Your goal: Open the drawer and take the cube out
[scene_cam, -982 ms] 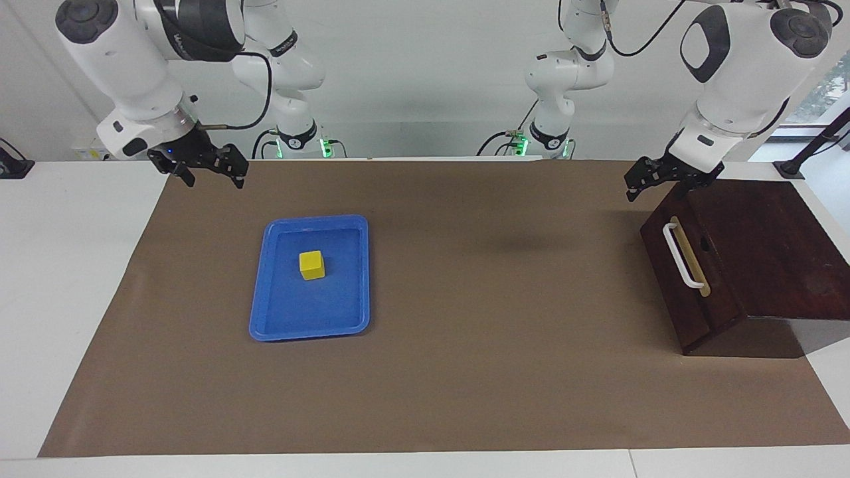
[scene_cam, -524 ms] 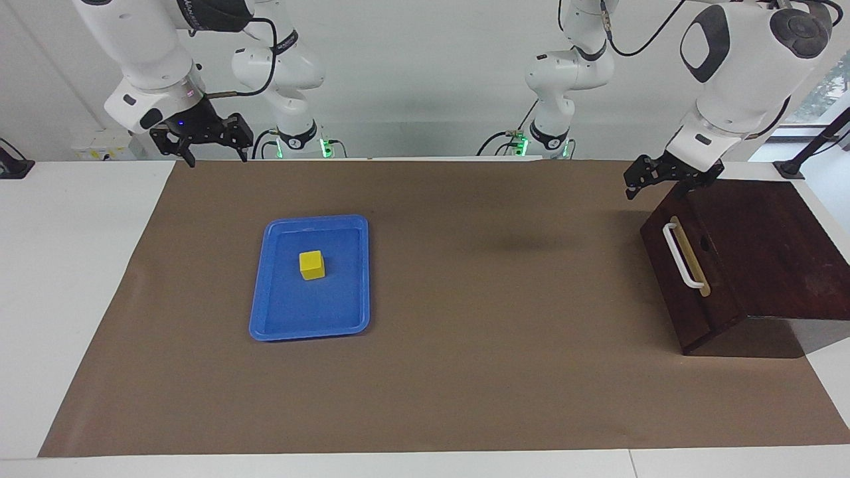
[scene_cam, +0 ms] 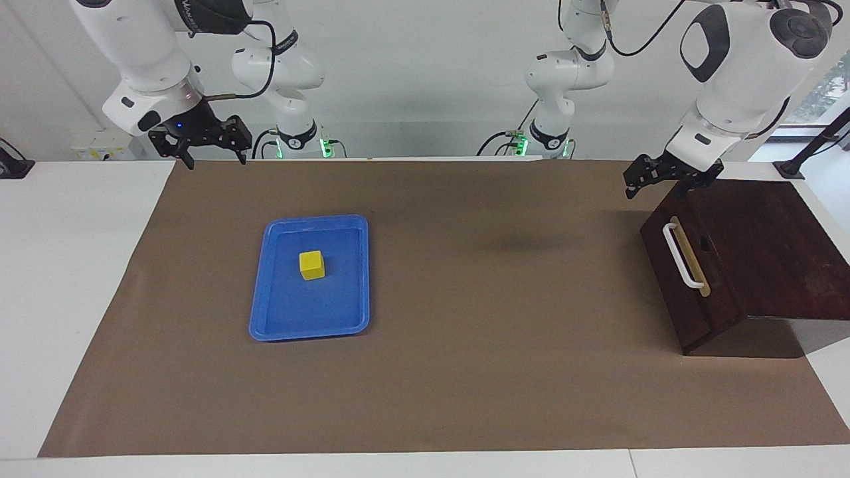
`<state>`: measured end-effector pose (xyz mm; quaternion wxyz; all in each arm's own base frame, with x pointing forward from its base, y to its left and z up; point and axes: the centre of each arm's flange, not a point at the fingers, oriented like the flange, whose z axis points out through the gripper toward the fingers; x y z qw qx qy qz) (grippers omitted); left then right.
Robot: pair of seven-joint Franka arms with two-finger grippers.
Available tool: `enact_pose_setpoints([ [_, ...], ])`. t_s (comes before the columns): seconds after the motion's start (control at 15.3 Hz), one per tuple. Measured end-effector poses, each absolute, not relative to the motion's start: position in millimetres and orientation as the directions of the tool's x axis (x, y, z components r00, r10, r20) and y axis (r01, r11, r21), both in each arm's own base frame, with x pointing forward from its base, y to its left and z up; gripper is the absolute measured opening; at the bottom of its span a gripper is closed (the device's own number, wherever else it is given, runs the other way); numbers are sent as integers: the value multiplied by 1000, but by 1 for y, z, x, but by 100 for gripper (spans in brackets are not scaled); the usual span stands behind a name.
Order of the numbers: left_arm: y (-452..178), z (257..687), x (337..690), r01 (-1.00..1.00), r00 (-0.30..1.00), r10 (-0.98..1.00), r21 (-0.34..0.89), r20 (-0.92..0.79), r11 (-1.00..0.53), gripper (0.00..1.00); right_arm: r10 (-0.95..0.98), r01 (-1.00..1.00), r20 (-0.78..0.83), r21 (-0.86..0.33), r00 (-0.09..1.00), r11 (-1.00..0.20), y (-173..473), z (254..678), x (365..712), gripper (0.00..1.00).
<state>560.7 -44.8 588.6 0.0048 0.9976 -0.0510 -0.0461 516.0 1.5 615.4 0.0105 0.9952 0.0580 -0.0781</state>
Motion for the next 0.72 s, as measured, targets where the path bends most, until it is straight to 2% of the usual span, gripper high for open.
enact_pose_setpoints([
  [0.72,-45,588,560,-102,990,-103,14,-100,-995,100,88,90,-164,7,983,-996,-14,610,524,100],
])
